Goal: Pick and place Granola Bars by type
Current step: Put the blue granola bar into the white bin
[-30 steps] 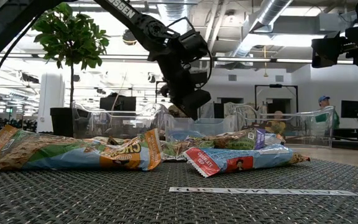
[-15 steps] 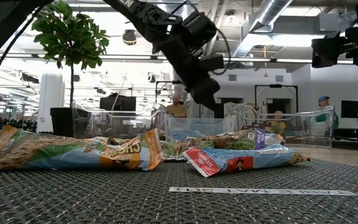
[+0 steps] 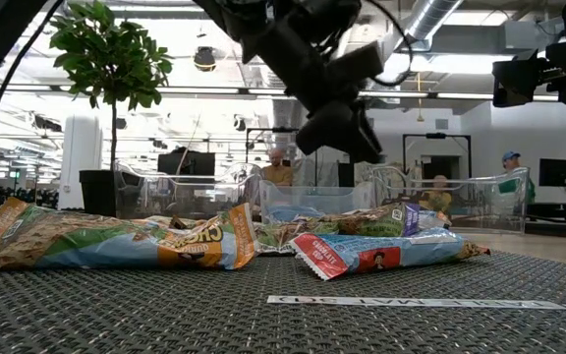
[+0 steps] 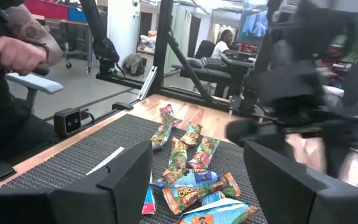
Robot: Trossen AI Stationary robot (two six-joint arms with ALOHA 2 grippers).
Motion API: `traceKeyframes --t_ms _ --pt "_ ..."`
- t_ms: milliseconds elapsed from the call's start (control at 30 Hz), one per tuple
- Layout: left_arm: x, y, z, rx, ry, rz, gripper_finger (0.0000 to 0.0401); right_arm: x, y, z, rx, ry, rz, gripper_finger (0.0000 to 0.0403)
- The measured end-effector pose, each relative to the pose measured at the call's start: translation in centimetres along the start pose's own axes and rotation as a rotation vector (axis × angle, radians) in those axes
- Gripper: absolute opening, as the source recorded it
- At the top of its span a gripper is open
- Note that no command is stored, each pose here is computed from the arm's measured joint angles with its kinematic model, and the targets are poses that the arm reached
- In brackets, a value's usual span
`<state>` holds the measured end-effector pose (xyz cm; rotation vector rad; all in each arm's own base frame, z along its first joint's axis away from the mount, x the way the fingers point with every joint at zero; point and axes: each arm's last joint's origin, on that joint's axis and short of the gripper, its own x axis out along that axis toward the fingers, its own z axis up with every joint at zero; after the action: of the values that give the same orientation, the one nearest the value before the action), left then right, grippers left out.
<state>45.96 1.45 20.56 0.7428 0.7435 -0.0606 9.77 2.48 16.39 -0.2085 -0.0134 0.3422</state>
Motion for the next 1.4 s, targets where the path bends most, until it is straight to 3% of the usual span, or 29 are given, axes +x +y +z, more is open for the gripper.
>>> traceKeyframes --t_ms 233,767,1033,1233,1400 --pt "-0.8 -3.3 1.4 0.102 0.006 -0.138 0.013 0.0 0.0 0.0 0.0 -0.001 0.0 0.0249" --pt "-3.4 -10.3 3.7 0.155 0.054 -0.434 0.013 0.0 0.0 0.0 0.0 0.0 0.0 0.0249" --pt "-2.9 -11.9 2.8 0.149 0.054 -0.428 0.013 0.0 0.0 0.0 0.0 0.0 0.0 0.0249" --pt "-2.3 -12.3 2.0 0.167 0.083 -0.327 0.013 0.0 0.0 0.0 0.0 -0.001 0.0 0.0249" --pt "-2.3 -12.5 1.7 0.165 0.084 -0.348 0.013 0.0 0.0 0.0 0.0 0.0 0.0 0.0249"
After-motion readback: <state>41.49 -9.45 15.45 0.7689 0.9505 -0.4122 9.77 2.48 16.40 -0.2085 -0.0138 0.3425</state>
